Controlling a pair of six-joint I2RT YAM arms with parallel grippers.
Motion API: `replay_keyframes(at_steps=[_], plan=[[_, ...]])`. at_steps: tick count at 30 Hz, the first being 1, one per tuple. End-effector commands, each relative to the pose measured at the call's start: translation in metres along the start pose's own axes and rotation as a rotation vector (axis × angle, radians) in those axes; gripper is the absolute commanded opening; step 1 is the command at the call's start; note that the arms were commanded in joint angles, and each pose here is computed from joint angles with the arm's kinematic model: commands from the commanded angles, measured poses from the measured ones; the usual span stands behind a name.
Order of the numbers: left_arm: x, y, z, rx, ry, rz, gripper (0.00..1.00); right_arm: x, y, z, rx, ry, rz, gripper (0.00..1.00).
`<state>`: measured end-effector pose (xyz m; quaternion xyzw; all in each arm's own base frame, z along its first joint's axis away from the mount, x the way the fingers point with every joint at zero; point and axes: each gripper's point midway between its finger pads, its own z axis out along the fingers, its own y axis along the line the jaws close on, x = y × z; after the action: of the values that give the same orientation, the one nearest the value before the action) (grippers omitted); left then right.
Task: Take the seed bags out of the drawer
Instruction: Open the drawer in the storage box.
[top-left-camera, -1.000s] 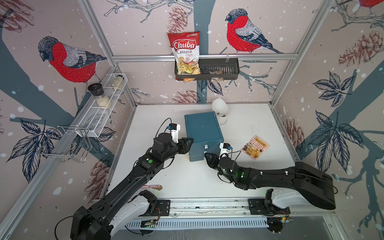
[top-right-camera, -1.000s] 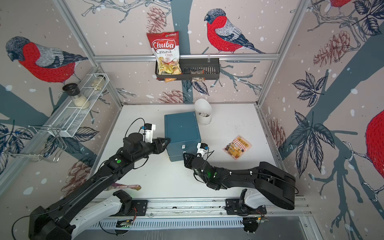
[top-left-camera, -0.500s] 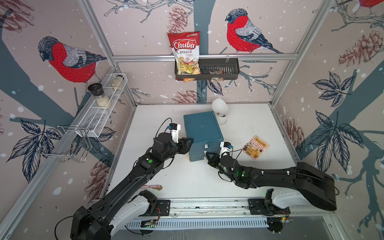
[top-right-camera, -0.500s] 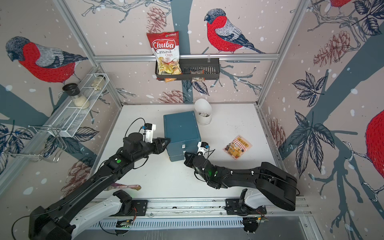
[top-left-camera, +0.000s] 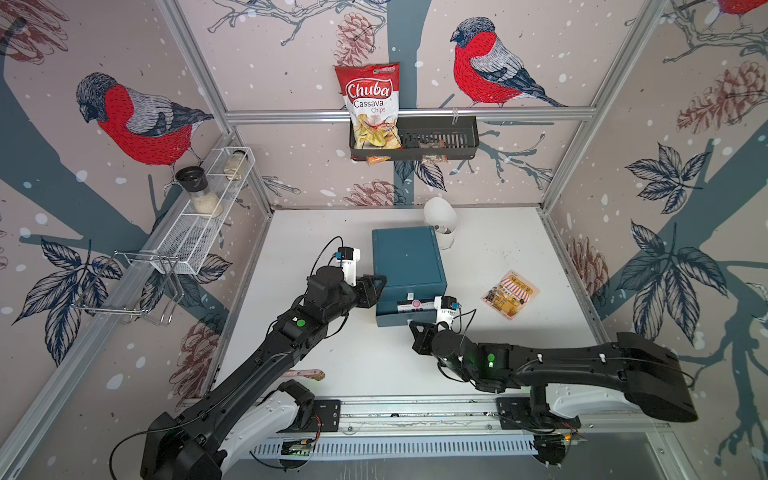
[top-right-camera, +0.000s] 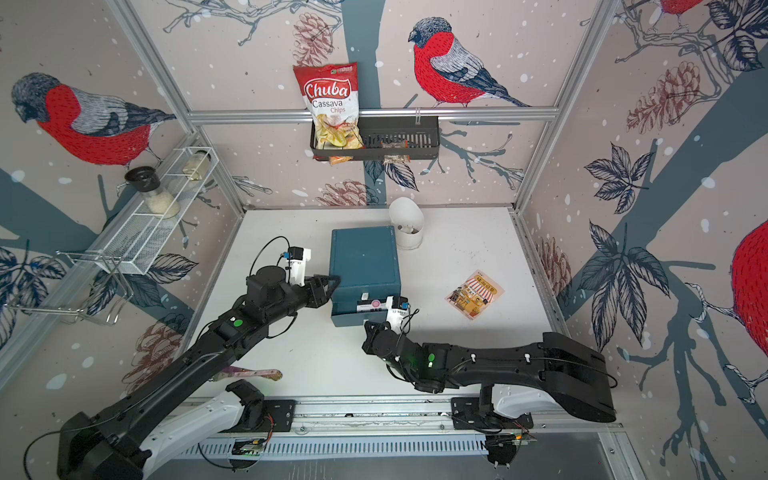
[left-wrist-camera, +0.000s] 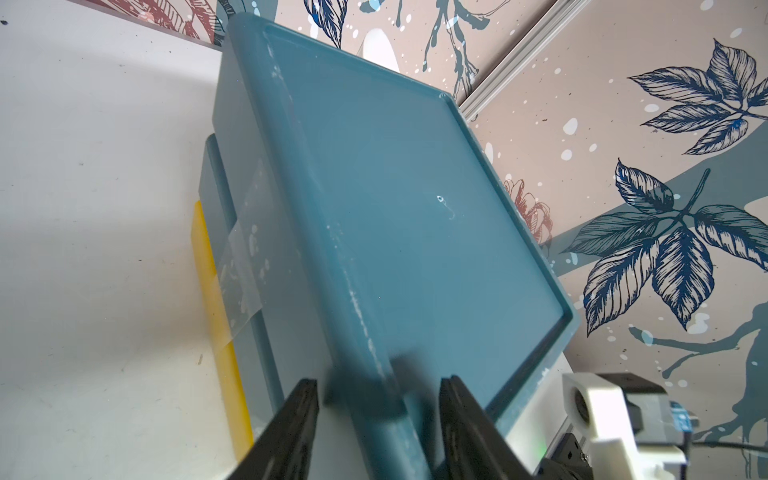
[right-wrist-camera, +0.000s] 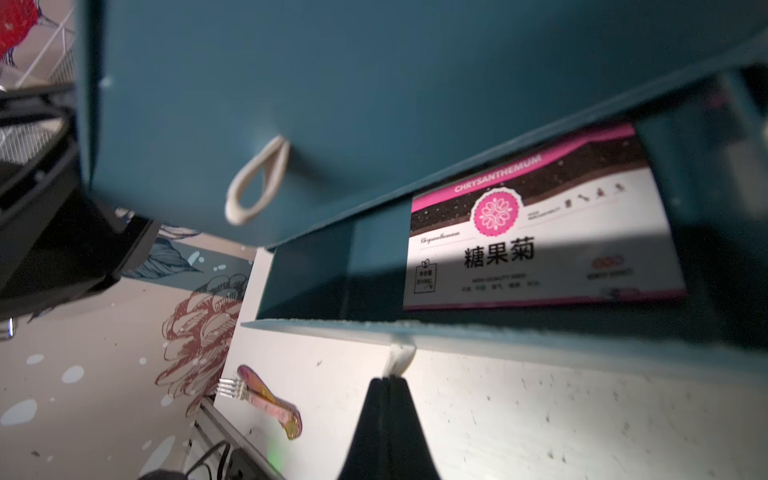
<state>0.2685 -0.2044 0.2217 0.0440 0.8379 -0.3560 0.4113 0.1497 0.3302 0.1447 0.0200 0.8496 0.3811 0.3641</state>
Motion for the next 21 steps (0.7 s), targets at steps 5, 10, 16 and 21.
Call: replay_keyframes(at_steps=[5, 10, 16, 21], plan=[[0.031, 0.027, 0.003, -0.103, 0.112, -0.025, 0.52, 0.016, -0.015, -0.028, 0.095, 0.047, -0.058, 0.0], [0.03, 0.03, 0.005, -0.114, 0.106, -0.035, 0.54, 0.029, -0.009, -0.041, 0.119, 0.083, -0.112, 0.0], [0.031, 0.032, 0.007, -0.121, 0.108, -0.039, 0.54, 0.048, -0.004, -0.048, 0.176, 0.125, -0.181, 0.0], [0.032, 0.032, 0.009, -0.119, 0.111, -0.04, 0.54, 0.059, -0.005, -0.049, 0.202, 0.148, -0.214, 0.0]])
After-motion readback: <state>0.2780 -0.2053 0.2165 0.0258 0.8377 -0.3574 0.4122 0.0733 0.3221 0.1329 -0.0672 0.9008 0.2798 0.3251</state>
